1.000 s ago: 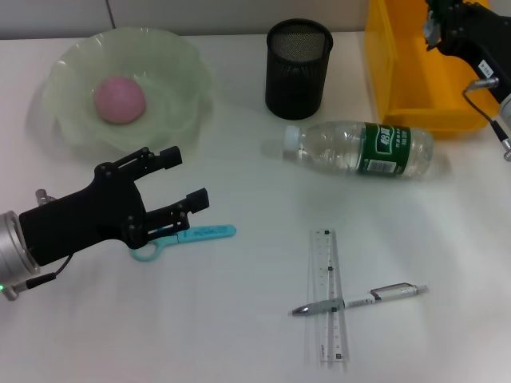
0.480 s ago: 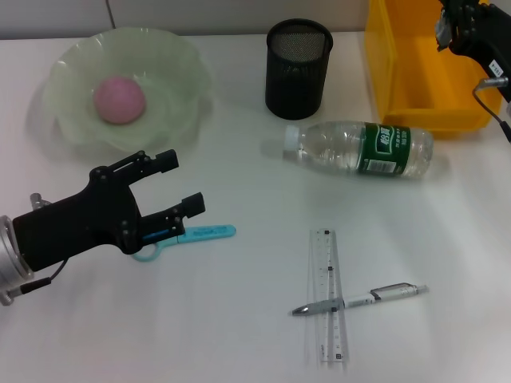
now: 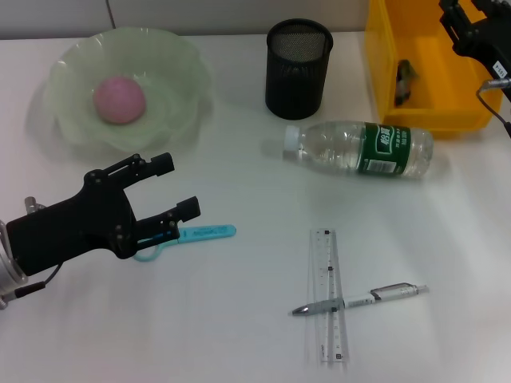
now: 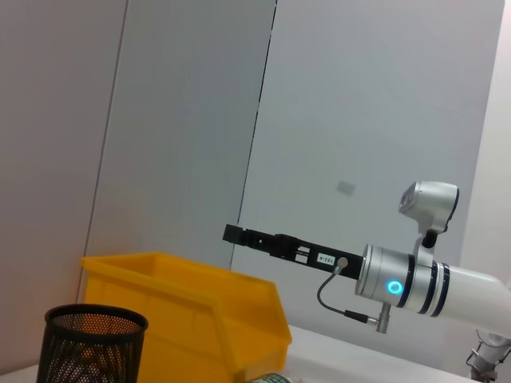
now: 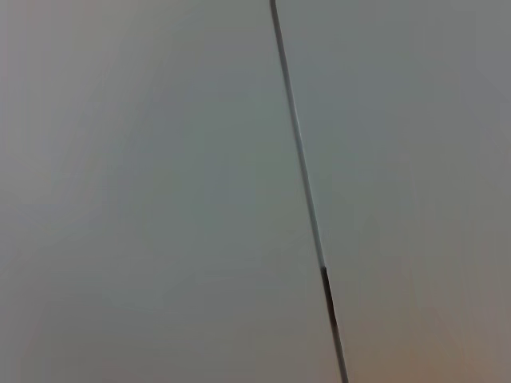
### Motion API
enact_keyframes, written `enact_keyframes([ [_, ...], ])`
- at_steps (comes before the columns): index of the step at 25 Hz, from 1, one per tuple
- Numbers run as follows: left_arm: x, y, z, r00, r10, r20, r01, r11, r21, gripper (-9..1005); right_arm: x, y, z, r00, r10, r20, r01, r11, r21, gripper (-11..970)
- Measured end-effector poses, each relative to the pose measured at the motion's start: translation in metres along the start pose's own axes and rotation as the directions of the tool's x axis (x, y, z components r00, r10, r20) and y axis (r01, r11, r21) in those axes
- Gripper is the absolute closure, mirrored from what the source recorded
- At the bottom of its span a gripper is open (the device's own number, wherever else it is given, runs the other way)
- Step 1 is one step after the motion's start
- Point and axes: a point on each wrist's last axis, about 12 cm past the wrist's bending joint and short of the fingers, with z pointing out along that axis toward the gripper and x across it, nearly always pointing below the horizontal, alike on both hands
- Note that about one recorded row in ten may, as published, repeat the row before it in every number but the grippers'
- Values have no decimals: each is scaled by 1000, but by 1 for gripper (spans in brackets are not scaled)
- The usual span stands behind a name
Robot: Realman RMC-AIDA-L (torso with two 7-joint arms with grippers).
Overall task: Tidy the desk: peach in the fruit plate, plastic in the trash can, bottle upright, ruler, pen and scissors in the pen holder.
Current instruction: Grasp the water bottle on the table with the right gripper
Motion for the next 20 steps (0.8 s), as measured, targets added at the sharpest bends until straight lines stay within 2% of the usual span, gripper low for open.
enact_keyframes([
  [1,0,0,0,1000,0,0,0,1000,0,272,0,0,0,1000,0,2,0,1000,0,645],
  [3,0,0,0,1000,1,0,-1,1000,1,273,-1,0,0,1000,1,7,-1,1000,-1,407],
  [8,0,0,0,1000,1,1,-1,1000,1,274,-2,0,-2,1000,2,24,-1,1000,-4,216],
  [14,0,0,0,1000,0,1,0,1000,1,275,-3,-1,-3,1000,14,28,-14,1000,-3,159],
  [20,1,0,0,1000,4,-7,-4,1000,1,277,-6,-1,-9,995,85,48,-82,995,-56,149],
])
